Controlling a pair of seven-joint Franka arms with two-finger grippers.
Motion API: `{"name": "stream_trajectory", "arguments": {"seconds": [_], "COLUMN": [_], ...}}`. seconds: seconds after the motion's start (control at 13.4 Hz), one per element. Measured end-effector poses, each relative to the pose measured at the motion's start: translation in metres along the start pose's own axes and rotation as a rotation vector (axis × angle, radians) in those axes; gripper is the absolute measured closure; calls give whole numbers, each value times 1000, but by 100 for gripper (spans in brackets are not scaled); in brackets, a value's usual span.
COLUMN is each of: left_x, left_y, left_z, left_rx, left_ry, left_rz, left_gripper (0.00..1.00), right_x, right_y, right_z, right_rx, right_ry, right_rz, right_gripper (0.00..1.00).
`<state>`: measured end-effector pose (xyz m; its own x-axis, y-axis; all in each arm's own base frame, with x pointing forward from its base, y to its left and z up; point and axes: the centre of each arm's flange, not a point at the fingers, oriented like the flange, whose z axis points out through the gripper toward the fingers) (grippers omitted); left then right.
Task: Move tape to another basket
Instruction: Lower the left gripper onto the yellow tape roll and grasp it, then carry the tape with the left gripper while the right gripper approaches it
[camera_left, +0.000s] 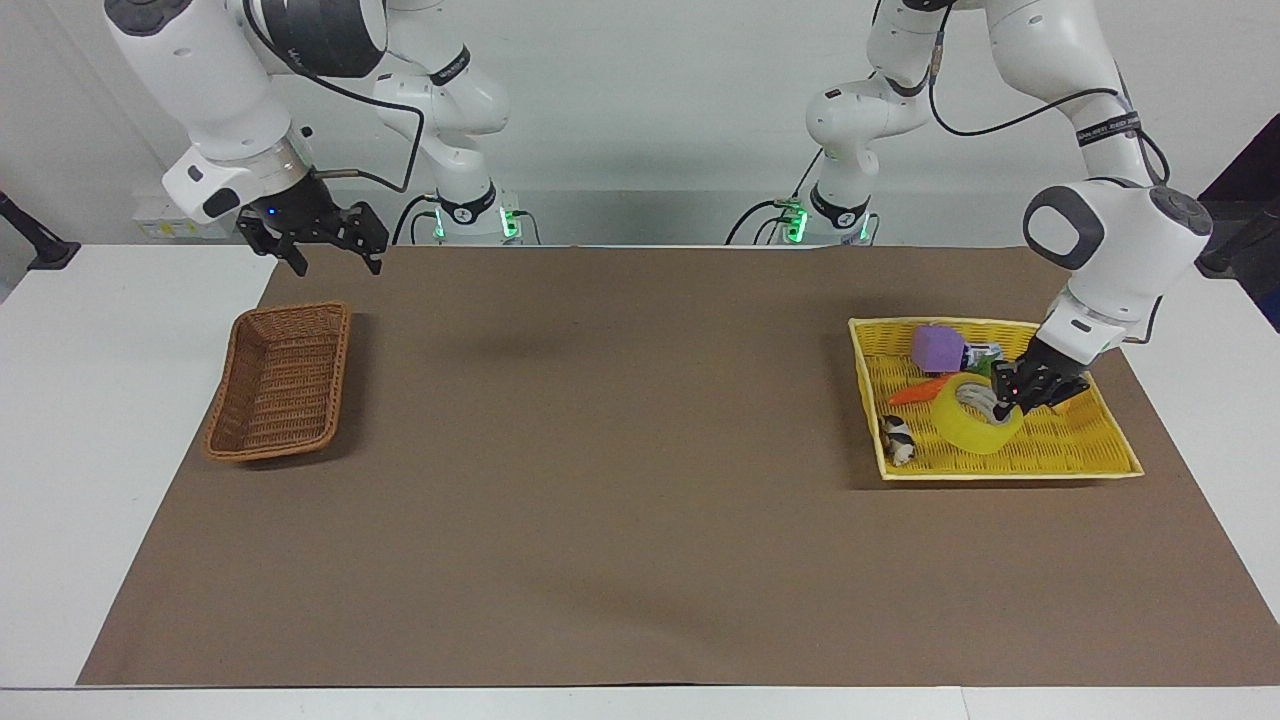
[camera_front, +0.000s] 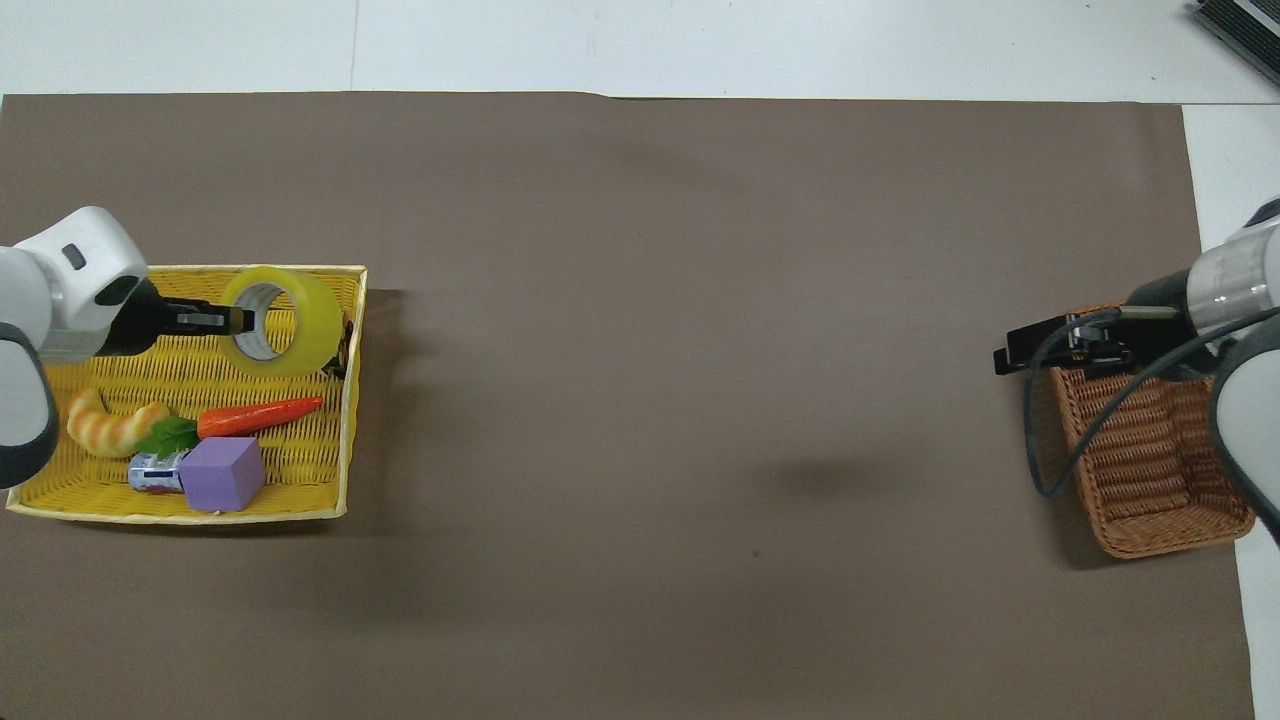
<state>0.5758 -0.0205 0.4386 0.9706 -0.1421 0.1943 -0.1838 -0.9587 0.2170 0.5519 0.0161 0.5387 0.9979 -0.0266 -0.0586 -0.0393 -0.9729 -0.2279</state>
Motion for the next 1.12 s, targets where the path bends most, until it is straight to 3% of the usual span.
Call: {"name": "stream_trajectory", "arguments": {"seconds": [0.3,0.6,1.12], "left_x": [1,-3,-23], "left_y": [92,150,230], "left_z": [25,46,77], "left_rx": [-29,-39,-52], "left_ry": [-42,-49,-91], "left_rz": [-45,-88,-117], "left_gripper": [78,78,78], "right_x": [3,0,-18], "right_y": [-46,-79,-183], "right_z": [35,52,109], "right_rx": [137,273,285], "right_ry": [44,62,95], "right_rz": [-19,-38,-125], "right_gripper": [0,0,0]}}
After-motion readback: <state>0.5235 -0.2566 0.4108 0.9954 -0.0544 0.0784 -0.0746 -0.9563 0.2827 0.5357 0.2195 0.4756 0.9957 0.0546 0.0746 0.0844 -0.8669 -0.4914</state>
